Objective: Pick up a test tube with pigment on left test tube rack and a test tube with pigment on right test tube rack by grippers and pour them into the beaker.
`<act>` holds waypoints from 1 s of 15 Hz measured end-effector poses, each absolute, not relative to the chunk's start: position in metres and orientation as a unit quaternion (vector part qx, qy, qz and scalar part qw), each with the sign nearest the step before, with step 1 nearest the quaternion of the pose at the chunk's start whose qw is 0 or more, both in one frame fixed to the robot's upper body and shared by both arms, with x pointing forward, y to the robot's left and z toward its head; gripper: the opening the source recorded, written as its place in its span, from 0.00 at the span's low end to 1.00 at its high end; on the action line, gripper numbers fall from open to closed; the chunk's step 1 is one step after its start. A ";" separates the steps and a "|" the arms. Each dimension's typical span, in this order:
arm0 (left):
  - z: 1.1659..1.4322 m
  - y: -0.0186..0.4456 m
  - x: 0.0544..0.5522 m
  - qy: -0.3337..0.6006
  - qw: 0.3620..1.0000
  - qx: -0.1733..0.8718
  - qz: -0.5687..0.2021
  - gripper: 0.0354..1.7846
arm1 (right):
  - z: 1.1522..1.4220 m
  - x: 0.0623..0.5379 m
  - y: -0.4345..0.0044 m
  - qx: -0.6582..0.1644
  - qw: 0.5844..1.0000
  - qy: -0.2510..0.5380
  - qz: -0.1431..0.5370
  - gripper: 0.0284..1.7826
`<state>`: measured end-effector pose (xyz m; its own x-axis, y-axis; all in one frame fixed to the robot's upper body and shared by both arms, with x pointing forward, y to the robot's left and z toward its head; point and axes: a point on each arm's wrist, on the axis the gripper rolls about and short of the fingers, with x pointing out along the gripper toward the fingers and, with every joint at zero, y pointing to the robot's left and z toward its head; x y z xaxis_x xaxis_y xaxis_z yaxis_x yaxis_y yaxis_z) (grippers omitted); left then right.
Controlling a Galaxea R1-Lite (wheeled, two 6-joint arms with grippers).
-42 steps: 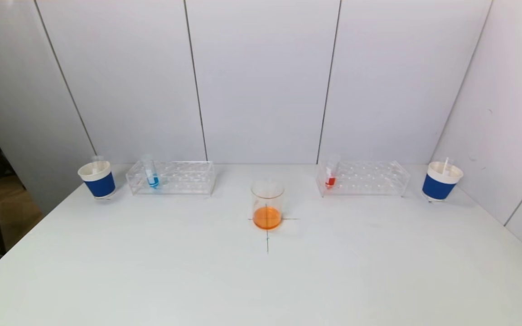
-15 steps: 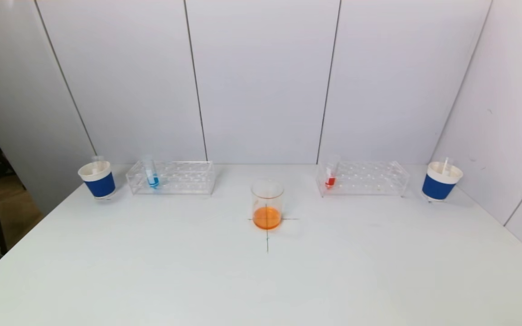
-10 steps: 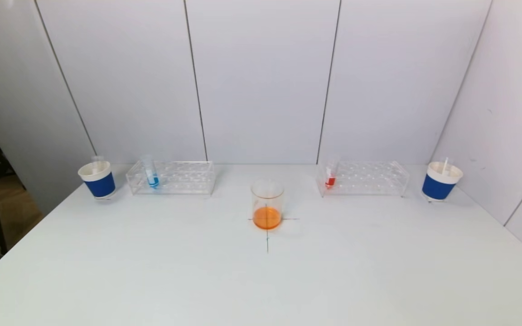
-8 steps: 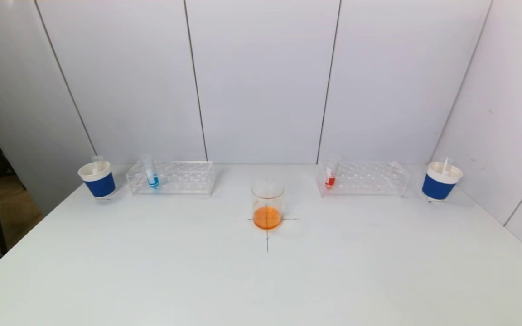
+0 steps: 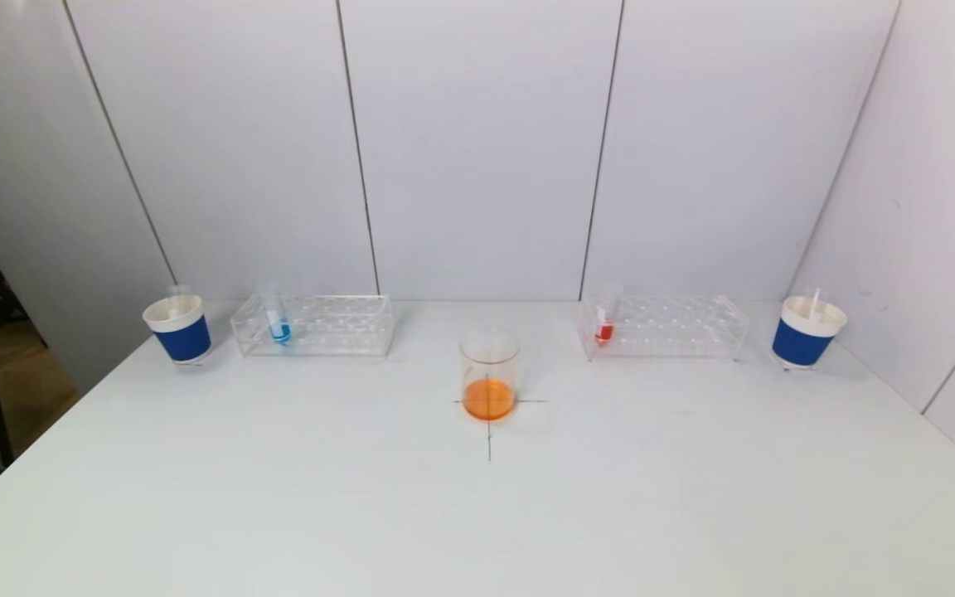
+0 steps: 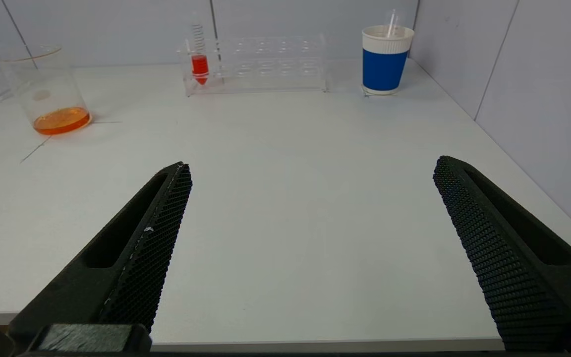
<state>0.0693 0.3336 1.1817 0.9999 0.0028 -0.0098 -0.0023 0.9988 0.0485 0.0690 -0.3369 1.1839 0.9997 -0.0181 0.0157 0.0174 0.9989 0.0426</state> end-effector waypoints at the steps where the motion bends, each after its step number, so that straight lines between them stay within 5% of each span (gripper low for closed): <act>1: 1.182 0.334 0.069 0.005 1.000 0.024 0.001 0.99 | 1.184 0.069 -0.337 0.021 1.000 -0.008 -0.009 1.00; 15: 1.182 0.334 0.069 0.005 1.000 0.024 0.001 0.99 | 1.184 0.069 -0.337 0.022 1.000 -0.008 -0.009 0.99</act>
<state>0.0693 0.3336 1.1817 1.0000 0.0028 -0.0094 -0.0023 0.9988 0.0489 0.0690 -0.3369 1.1839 0.9997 -0.0183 0.0155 0.0176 0.9989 0.0445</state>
